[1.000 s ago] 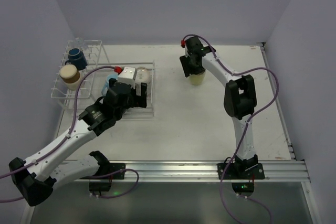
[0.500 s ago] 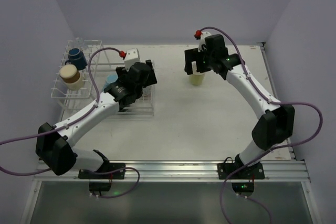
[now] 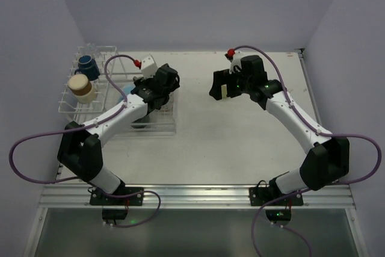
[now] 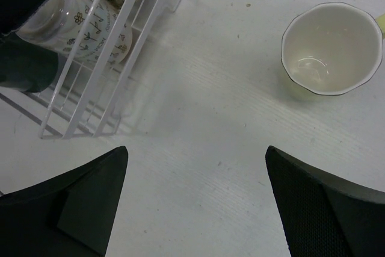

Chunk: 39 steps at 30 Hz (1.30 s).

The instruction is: Unload the cups from the dish rack

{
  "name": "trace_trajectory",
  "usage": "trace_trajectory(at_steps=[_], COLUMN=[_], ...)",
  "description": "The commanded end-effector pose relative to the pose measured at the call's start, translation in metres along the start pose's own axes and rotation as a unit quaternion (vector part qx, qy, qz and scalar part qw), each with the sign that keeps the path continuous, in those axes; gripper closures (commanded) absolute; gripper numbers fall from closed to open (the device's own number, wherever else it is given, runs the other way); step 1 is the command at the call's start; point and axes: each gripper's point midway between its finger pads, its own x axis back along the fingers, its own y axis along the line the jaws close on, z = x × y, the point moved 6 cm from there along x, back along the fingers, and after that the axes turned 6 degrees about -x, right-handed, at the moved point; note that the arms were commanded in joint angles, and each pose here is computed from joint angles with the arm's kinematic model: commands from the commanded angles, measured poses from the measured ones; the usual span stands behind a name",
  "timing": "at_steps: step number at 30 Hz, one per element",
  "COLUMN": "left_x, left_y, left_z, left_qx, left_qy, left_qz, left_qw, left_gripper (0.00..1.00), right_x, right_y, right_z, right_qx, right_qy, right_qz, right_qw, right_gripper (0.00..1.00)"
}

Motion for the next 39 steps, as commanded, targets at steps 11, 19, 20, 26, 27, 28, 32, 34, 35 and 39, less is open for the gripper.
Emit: trace_trajectory(at_steps=[11, 19, 20, 26, 27, 28, 32, 34, 35, 39], left_x=[-0.019, -0.033, -0.033, -0.040, -0.041, -0.040, -0.037, -0.033, -0.031, -0.011], left_y=[-0.005, -0.004, -0.004, 0.003, 0.007, 0.009, 0.013, 0.011, 0.011, 0.006], left_z=[-0.002, 0.008, 0.009, 0.029, 0.034, 0.035, 0.034, 0.029, 0.027, 0.000], left_qx=[0.005, -0.028, -0.030, -0.050, -0.054, -0.054, -0.052, -0.045, -0.044, -0.035], left_qy=[-0.041, -0.033, -0.032, -0.010, -0.006, -0.006, -0.009, -0.015, -0.015, -0.047], left_qz=[-0.075, -0.102, -0.104, -0.113, -0.117, -0.119, -0.119, -0.109, -0.104, -0.072], left_qw=[0.996, 0.994, 0.994, 0.992, 0.992, 0.991, 0.992, 0.993, 0.993, 0.996], left_gripper=[0.00, 0.00, 0.00, 0.00, 0.00, 0.02, 0.18, 0.31, 0.34, 0.64], right_x=[0.006, 0.004, 0.005, 0.017, 0.020, 0.025, 0.048, 0.063, 0.068, 0.092], right_y=[0.030, 0.038, 0.039, 0.043, 0.045, 0.049, 0.061, 0.067, 0.070, 0.081], right_z=[-0.010, -0.008, -0.008, -0.012, -0.013, -0.013, -0.019, -0.022, -0.022, -0.026], right_qx=[0.025, 0.034, 0.034, 0.035, 0.035, 0.032, 0.026, 0.023, 0.023, 0.013], right_qy=[-0.030, -0.027, -0.027, -0.041, -0.044, -0.048, -0.081, -0.104, -0.109, -0.145], right_qz=[-0.072, -0.085, -0.086, -0.093, -0.096, -0.106, -0.142, -0.159, -0.166, -0.203], right_qw=[0.997, 0.995, 0.995, 0.994, 0.994, 0.993, 0.986, 0.981, 0.980, 0.968], right_gripper=[0.01, 0.01, 0.01, 0.01, 0.01, 0.01, 0.01, 0.01, 0.01, 0.01])
